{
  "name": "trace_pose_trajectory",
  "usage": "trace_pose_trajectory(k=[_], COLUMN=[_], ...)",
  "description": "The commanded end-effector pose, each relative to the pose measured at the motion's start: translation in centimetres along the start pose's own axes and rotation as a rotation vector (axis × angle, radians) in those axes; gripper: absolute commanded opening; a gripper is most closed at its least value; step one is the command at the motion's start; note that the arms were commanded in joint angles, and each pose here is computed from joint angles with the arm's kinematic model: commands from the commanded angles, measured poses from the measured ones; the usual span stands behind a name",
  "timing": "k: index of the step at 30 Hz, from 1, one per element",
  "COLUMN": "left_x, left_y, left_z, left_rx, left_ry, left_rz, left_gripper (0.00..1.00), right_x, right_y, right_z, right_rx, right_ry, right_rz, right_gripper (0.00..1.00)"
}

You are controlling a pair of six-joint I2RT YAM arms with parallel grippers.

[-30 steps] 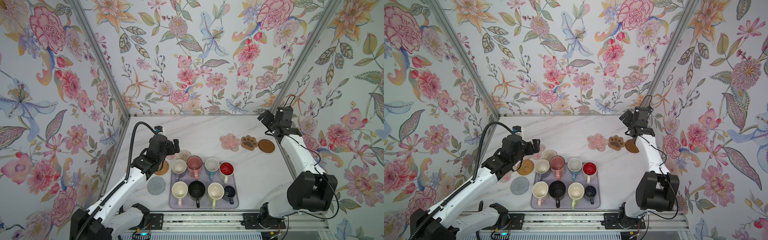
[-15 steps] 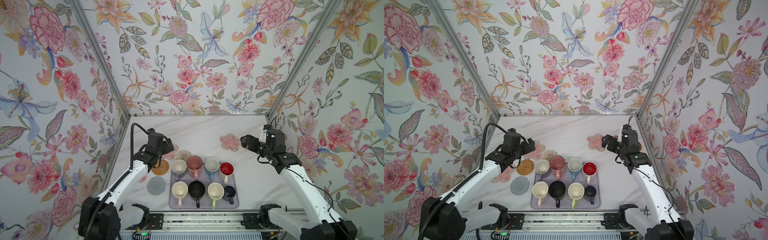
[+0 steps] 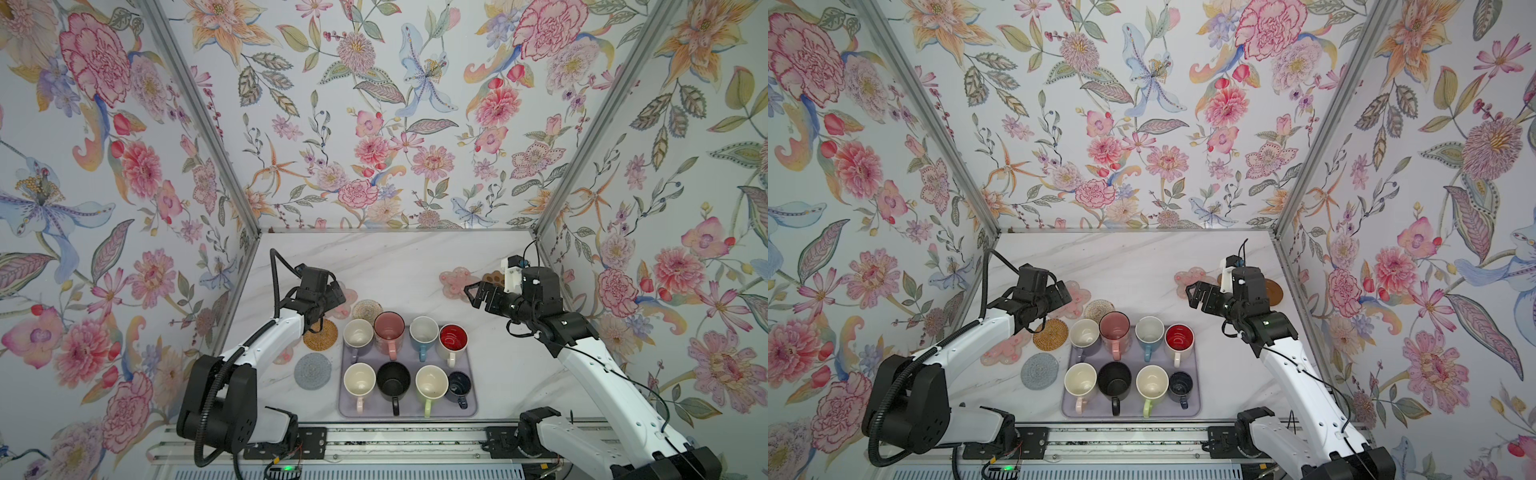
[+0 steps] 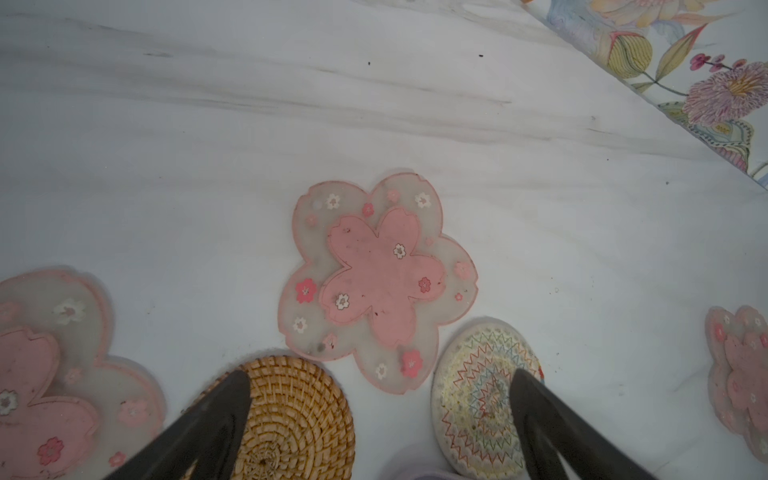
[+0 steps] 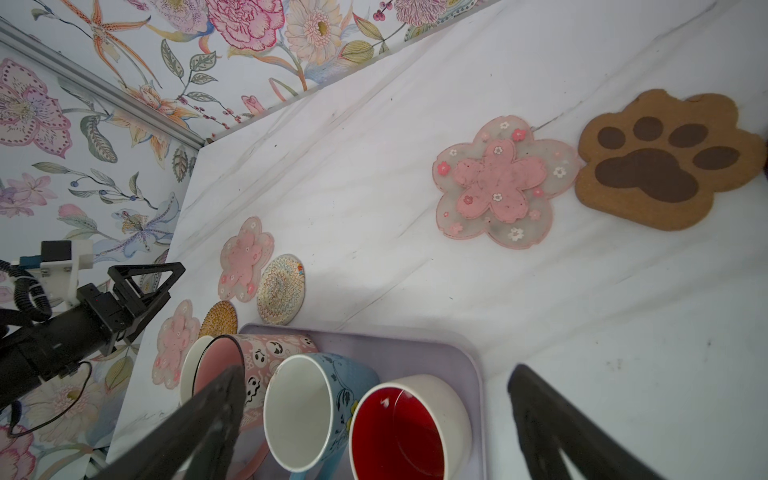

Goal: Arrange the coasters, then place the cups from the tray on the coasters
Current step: 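Move the left gripper over a pink coaster while the right gripper swings back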

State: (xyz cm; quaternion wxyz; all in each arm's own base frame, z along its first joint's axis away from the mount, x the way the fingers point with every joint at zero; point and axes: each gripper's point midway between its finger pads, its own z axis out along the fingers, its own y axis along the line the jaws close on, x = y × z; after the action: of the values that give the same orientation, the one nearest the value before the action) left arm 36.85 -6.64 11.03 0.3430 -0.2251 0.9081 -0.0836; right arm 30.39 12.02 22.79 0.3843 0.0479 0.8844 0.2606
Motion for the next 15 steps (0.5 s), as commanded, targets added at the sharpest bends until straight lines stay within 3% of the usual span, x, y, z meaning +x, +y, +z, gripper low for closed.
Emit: trace_pose_trajectory(k=[1,15], left_x=[0.1,1.8], left_y=[0.2,1.3], left_z=[0.9,3.9], left_rx=[0.033,-0.015], left_ry=[0.008,0.099], left_rz=[-0.077,-0.149], left_gripper=[0.99,0.99], right_x=[1.0,1.1], right_y=[-0.3,-0.5], right_z=[0.2,1.3], right_rx=[-0.002,-0.007], right_ry=[0.022,0.033], right_rz=[-0.001,0.000], right_gripper=[0.99,0.99])
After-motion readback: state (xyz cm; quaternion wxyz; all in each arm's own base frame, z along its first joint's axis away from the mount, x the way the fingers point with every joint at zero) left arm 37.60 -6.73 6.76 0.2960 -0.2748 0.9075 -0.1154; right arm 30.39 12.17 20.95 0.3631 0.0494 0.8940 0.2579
